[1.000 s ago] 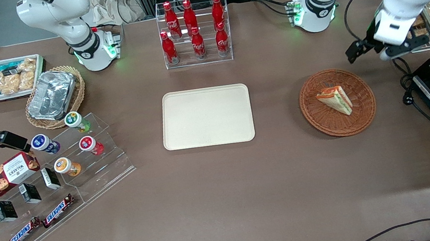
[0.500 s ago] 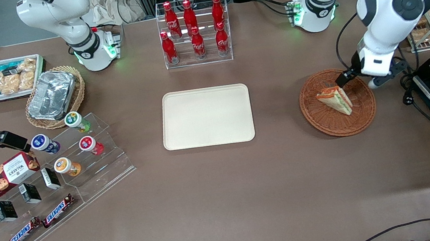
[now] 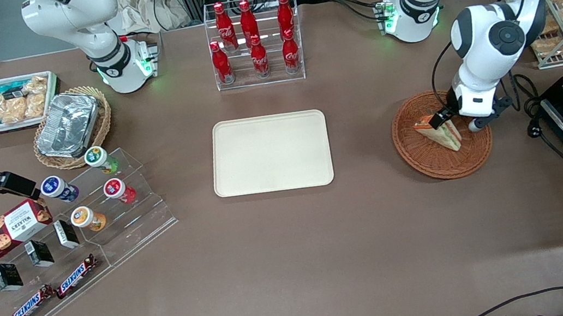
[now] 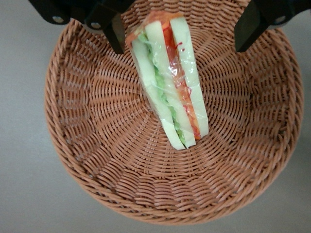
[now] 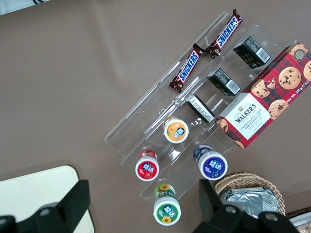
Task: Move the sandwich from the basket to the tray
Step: 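Lower the open left gripper onto the wrapped sandwich and close it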
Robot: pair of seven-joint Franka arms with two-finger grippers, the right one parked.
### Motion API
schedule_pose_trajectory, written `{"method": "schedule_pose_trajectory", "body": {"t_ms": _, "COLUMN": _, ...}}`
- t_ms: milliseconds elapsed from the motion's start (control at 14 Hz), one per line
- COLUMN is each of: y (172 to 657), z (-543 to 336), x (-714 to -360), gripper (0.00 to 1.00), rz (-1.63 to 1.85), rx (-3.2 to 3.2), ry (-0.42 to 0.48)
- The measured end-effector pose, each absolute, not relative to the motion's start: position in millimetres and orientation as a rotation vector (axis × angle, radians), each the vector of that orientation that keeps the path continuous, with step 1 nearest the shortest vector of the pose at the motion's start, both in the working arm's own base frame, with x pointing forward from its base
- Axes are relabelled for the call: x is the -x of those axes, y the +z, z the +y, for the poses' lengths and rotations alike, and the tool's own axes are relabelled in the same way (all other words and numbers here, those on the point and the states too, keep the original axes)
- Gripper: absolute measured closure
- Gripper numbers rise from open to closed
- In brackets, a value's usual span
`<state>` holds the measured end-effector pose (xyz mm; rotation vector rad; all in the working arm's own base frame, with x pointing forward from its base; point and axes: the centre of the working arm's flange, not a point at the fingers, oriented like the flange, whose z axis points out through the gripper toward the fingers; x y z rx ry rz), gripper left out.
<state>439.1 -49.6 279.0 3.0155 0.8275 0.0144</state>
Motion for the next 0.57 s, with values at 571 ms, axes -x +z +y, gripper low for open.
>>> {"method": "schedule_pose_trajectory", "body": {"t_ms": 571, "y": 240.3, "z": -48.6, "x": -430.4, "gripper": 0.01, "rz": 0.941, "rx": -2.966, "ry": 0.062}}
